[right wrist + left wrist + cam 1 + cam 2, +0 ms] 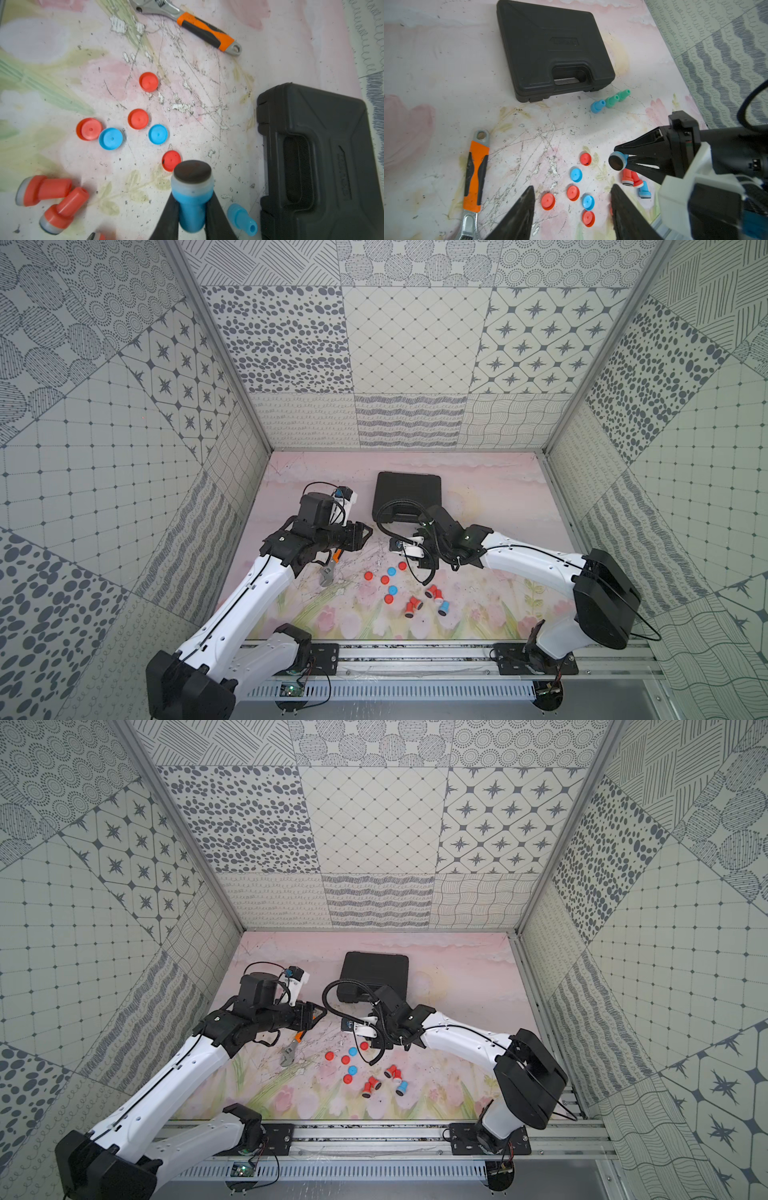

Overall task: Close the stamp cap
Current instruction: Pick up the stamp from the center of the board.

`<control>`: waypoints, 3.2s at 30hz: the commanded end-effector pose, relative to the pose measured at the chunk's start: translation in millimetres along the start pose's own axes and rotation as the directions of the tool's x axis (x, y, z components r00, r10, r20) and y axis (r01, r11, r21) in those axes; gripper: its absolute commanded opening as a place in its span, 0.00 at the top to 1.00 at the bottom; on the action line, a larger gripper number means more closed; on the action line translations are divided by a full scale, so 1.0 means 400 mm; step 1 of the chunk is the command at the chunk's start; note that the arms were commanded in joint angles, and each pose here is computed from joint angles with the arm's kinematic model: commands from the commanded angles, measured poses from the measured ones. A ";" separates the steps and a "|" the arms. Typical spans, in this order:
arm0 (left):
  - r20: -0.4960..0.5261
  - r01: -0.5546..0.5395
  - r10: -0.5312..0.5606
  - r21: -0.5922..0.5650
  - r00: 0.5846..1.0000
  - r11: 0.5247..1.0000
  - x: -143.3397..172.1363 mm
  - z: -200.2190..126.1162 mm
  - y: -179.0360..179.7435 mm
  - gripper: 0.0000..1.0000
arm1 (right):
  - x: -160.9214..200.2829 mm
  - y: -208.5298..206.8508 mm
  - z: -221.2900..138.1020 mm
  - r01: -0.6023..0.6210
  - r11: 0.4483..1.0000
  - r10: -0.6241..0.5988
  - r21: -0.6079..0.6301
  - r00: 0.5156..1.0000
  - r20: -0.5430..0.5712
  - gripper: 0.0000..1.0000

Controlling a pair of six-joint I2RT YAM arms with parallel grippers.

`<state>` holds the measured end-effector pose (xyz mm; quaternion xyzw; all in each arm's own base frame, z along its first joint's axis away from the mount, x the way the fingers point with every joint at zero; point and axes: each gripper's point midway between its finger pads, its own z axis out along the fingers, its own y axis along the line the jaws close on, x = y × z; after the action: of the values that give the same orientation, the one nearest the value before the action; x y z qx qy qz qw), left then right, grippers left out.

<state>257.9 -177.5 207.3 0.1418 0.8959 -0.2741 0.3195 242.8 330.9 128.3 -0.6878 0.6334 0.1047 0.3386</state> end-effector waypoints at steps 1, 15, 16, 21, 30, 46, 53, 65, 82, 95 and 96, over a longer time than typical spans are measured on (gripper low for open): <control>-0.014 0.076 -0.075 0.175 0.997 0.982 -0.008 0.015 -0.103 0.41 | -0.065 -0.025 -0.050 -0.048 0.998 0.044 0.039 0.995 0.086 0.92; -0.097 0.120 -0.093 0.331 0.991 0.936 0.012 0.072 -0.213 0.42 | -0.146 -0.005 -0.127 0.030 0.997 -0.046 0.077 0.978 0.205 1.00; -0.102 0.122 -0.093 0.333 0.990 0.935 0.011 0.075 -0.216 0.42 | -0.150 -0.008 -0.130 0.031 0.996 -0.048 0.082 0.976 0.210 1.00; -0.130 0.134 -0.090 0.386 0.987 0.913 0.018 0.086 -0.241 0.45 | -0.156 -0.019 -0.138 0.025 0.993 -0.049 0.112 0.974 0.221 1.00; -0.155 0.131 -0.071 0.422 0.985 0.897 0.035 0.087 -0.254 0.56 | -0.169 -0.039 -0.160 0.020 0.987 -0.059 0.160 0.968 0.243 1.00; -0.135 0.103 -0.043 0.485 0.990 0.868 0.032 0.064 -0.280 0.70 | -0.192 -0.044 -0.216 0.023 0.978 -0.085 0.206 0.950 0.302 0.98; -0.090 0.064 -0.023 0.485 0.996 0.872 0.014 0.038 -0.286 0.89 | -0.213 -0.041 -0.249 0.024 0.976 -0.100 0.216 0.932 0.348 0.88; 0.173 -0.138 0.000 0.785 0.985 0.603 -0.132 -0.210 -0.472 0.97 | -0.360 -0.035 -0.551 -0.056 0.943 -0.199 0.329 0.696 0.690 0.62; 0.206 -0.179 -0.056 0.934 0.977 0.309 -0.189 -0.356 -0.560 0.98 | -0.429 -0.010 -0.697 -0.040 0.943 -0.256 0.330 0.545 0.798 0.63; 0.175 -0.156 -0.036 0.940 0.984 0.302 -0.177 -0.345 -0.559 0.99 | -0.431 -0.035 -0.756 -0.102 0.915 -0.284 0.390 0.525 0.803 0.61; 0.173 -0.156 -0.031 0.941 0.984 0.302 -0.175 -0.346 -0.560 1.00 | -0.431 -0.036 -0.750 -0.096 0.916 -0.281 0.389 0.536 0.796 0.61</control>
<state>162.6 -289.8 419.2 0.2753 0.5596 -0.7416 0.2474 139.7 293.4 435.3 -0.5226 0.3680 0.2801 0.7162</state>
